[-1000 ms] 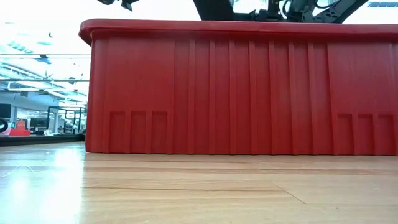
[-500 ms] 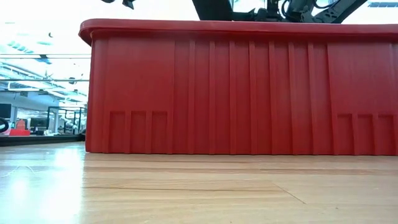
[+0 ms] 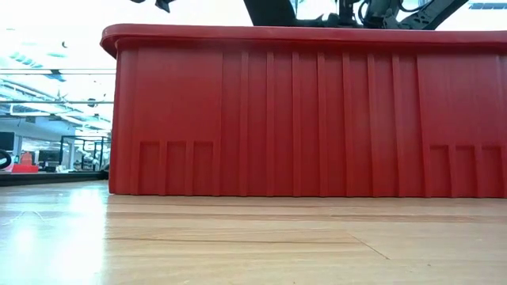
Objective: Pick and place slides into bin
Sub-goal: Put the black slide into the red organizer bin
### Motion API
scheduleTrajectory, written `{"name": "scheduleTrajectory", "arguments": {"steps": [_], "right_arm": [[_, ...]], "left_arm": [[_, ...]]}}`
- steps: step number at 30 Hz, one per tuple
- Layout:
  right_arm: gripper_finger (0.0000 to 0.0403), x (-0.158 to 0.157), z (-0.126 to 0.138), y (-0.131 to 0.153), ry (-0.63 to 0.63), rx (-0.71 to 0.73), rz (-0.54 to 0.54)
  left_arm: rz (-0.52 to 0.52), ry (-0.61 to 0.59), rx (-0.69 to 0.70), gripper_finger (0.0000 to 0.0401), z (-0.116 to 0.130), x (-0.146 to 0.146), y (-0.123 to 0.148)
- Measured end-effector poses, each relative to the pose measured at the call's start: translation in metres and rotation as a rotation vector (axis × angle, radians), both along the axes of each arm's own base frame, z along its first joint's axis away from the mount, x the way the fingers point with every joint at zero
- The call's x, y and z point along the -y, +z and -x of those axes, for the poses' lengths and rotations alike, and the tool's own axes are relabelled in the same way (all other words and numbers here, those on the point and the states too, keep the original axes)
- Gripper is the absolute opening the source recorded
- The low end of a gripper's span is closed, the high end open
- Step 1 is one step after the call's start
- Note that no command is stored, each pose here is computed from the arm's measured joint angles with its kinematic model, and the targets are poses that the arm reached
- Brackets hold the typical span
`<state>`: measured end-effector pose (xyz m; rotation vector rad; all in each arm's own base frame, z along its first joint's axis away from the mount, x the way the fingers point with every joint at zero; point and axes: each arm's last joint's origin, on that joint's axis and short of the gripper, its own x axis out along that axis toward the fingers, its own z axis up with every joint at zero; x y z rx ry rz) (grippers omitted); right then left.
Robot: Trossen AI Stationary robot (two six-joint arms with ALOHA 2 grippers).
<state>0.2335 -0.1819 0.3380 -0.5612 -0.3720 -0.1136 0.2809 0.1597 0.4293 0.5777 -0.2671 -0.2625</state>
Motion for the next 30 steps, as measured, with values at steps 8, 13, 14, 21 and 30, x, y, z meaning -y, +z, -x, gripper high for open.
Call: {"name": "scheduleTrajectory", "arguments": {"steps": [8, 13, 14, 21, 30], "right_arm": [[0.0084, 0.007, 0.003, -0.004, -0.026, -0.033, -0.037], [0.0122, 0.011, 0.008, -0.002, -0.071, -0.034, -0.059], [0.0132, 0.012, 0.009, -0.002, -0.075, -0.033, -0.06], [0.0196, 0.018, 0.017, -0.001, -0.094, -0.03, -0.095], [0.0221, 0.019, 0.017, -0.001, -0.095, -0.031, -0.099]], "left_arm": [[-0.004, 0.021, -0.018, 0.004, 0.003, -0.002, -0.001], [-0.032, 0.064, -0.034, 0.004, 0.014, -0.002, 0.003], [-0.036, 0.08, -0.036, 0.004, 0.016, -0.002, 0.004], [-0.063, 0.097, -0.096, 0.004, 0.018, 0.0, -0.002], [-0.178, 0.082, -0.188, 0.0039, 0.0, 0.011, -0.025]]}}
